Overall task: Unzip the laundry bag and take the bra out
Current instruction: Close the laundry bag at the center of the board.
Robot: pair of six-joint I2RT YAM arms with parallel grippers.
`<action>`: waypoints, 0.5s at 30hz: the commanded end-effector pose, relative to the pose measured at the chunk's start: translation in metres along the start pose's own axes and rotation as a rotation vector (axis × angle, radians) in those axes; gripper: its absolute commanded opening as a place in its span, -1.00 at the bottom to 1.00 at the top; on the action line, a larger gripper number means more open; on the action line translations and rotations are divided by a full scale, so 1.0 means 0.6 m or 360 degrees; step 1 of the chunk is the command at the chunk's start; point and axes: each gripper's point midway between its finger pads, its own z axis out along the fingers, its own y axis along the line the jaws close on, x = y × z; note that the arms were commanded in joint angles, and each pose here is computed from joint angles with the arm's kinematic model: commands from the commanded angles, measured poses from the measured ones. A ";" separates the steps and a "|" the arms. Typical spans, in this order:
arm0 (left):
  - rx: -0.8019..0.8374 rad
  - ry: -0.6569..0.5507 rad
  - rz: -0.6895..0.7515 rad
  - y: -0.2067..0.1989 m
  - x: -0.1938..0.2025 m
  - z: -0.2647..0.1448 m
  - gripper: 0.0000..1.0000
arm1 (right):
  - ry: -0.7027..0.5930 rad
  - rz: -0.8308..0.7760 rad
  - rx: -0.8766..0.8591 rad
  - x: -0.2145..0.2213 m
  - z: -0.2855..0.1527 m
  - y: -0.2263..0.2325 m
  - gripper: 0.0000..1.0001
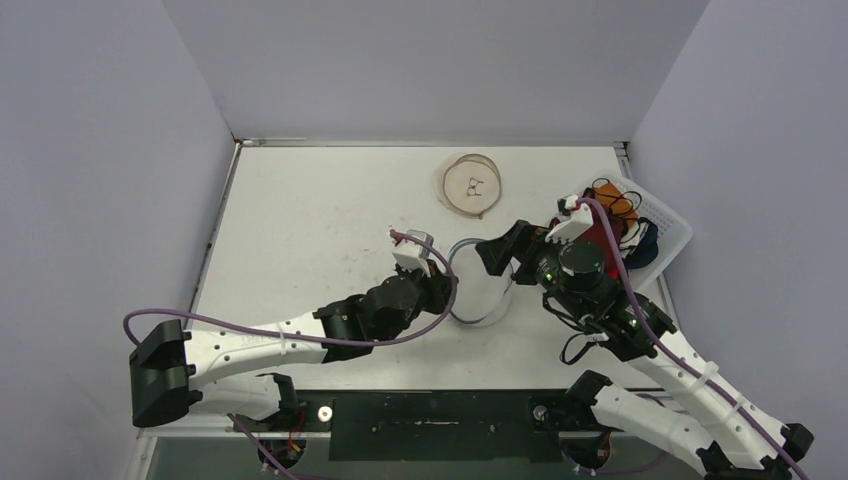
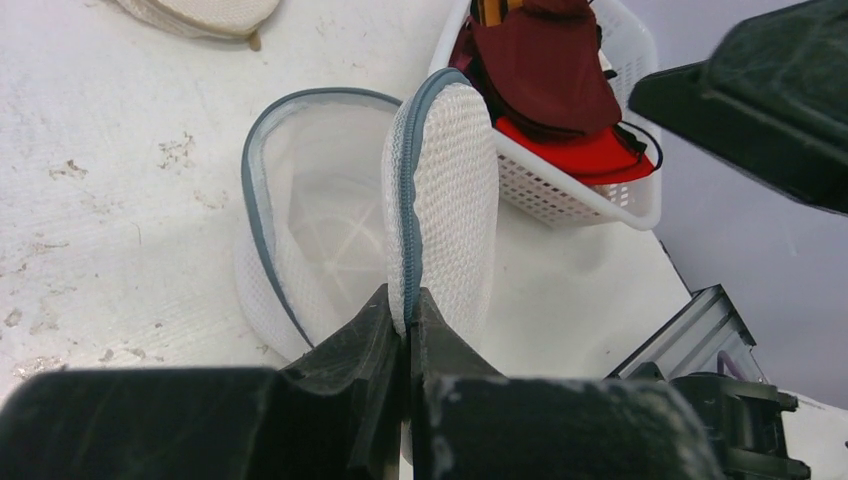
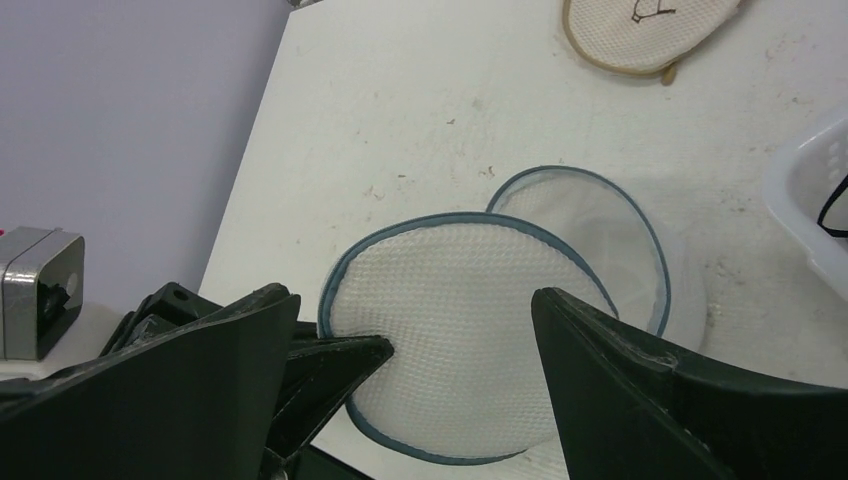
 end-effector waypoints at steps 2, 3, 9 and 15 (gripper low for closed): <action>0.0090 -0.0050 -0.0130 -0.013 -0.021 0.001 -1.00 | -0.0133 -0.0104 -0.0028 -0.002 -0.016 -0.023 0.80; 0.0105 -0.0039 -0.0146 -0.011 -0.019 0.004 -1.00 | -0.0126 -0.0119 -0.0030 0.007 -0.017 -0.030 0.81; 0.0329 0.0002 -0.0180 -0.028 -0.025 0.027 -1.00 | -0.0182 0.0012 -0.0080 0.068 -0.032 -0.082 0.90; 0.0443 0.0127 -0.0072 -0.034 -0.020 0.061 -1.00 | -0.0209 0.0202 -0.0058 0.115 -0.038 -0.128 0.92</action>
